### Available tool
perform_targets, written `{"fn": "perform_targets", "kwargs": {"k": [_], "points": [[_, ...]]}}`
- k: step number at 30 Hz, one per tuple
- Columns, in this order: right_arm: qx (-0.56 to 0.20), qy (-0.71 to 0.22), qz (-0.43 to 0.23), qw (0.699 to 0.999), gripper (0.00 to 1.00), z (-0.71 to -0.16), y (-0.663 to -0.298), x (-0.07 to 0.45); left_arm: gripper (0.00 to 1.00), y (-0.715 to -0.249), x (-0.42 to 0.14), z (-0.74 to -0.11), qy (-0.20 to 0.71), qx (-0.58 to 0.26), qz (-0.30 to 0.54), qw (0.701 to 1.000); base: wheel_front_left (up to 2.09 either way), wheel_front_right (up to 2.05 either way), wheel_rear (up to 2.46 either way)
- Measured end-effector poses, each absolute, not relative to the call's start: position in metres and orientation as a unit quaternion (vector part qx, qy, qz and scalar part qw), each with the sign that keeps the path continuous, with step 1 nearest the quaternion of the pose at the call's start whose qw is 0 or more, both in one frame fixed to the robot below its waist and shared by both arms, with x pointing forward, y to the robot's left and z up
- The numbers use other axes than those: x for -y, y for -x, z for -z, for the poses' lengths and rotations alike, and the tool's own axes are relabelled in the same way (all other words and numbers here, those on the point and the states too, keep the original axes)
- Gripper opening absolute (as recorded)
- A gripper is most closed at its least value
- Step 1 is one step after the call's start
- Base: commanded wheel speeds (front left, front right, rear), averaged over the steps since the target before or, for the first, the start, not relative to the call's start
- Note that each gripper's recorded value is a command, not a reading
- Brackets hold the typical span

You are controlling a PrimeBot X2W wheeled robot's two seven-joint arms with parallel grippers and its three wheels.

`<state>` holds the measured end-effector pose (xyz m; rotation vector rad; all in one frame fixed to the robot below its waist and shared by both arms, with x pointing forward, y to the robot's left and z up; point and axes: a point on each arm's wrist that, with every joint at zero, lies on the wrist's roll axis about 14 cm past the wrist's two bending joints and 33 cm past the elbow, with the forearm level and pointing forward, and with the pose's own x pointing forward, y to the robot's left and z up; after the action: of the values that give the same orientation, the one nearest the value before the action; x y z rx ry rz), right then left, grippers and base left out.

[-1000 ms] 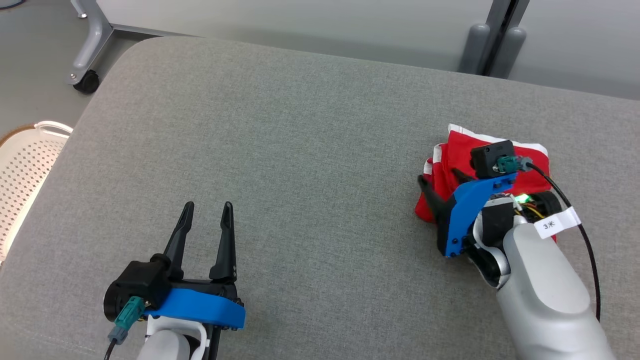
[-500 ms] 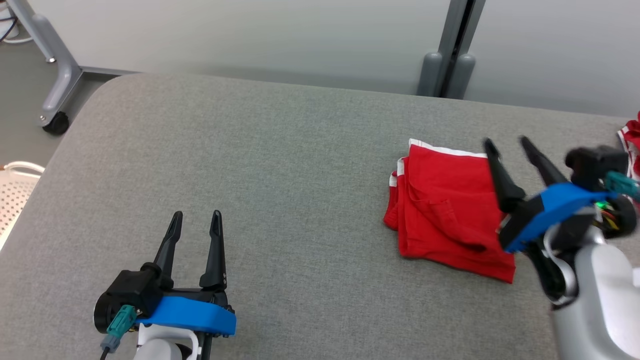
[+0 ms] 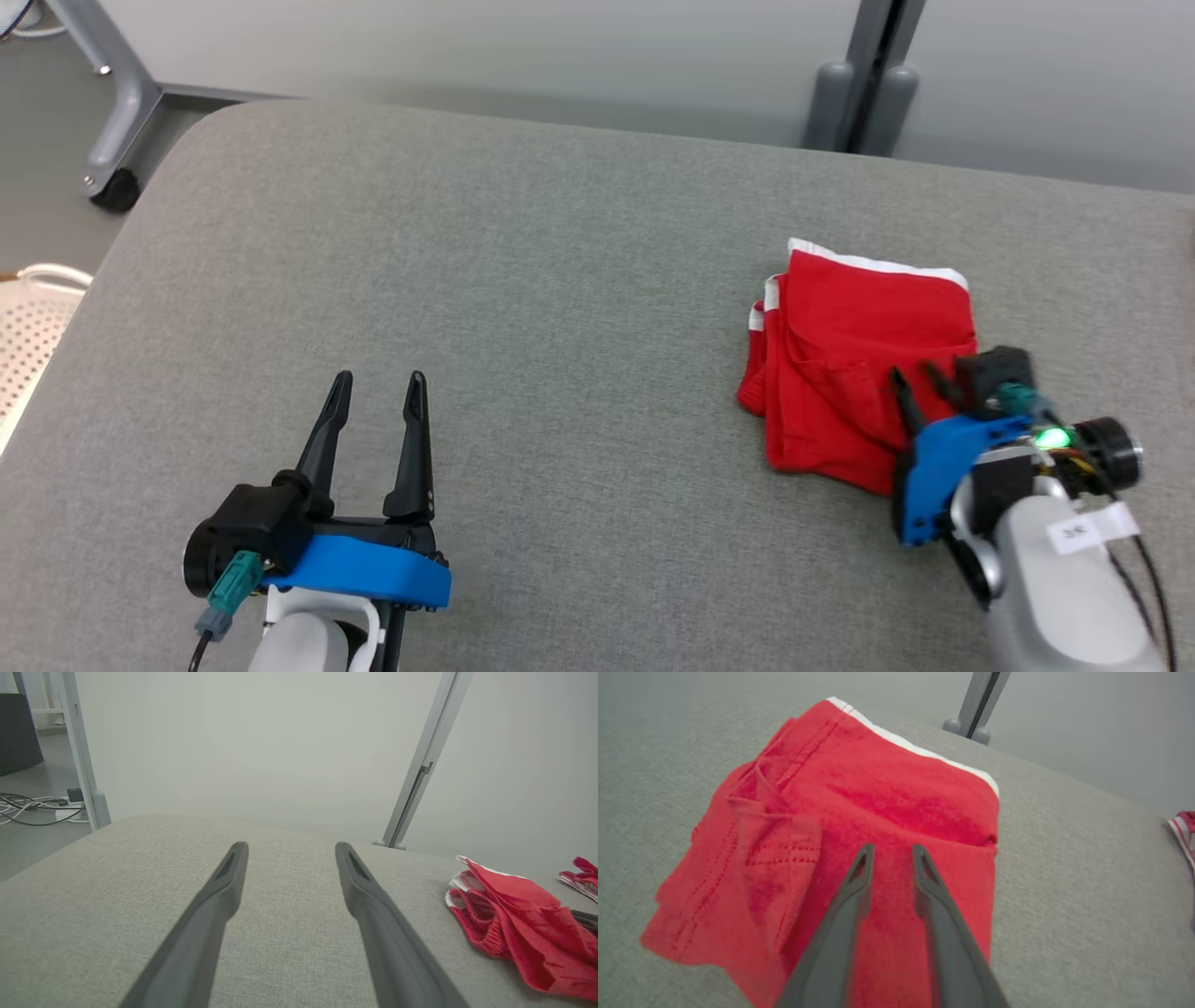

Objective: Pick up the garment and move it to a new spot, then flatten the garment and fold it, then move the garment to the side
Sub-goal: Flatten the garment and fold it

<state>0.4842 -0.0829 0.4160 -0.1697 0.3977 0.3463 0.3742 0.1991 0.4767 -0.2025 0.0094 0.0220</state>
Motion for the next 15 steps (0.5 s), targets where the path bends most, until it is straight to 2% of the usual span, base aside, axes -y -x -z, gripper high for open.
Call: {"fn": "perform_targets", "kwargs": {"k": [9,13,15], "points": [[-0.225,0.097,-0.316,0.917,0.00,-0.388,-0.435,-0.010,1.00,-0.368,-0.211,-0.478,0.098,-0.002,-0.029,0.995,0.00,0.00,0.00],[-0.239,0.046,-0.377,0.893,0.00,-0.388,-0.388,-0.047,1.00,-0.364,-0.210,-0.478,0.099,-0.002,-0.028,0.995,0.00,0.00,0.00],[-0.219,0.009,-0.391,0.894,0.00,-0.405,-0.379,-0.059,1.00,-0.362,-0.208,-0.478,0.101,-0.001,-0.026,0.995,0.00,0.00,0.00]]}}
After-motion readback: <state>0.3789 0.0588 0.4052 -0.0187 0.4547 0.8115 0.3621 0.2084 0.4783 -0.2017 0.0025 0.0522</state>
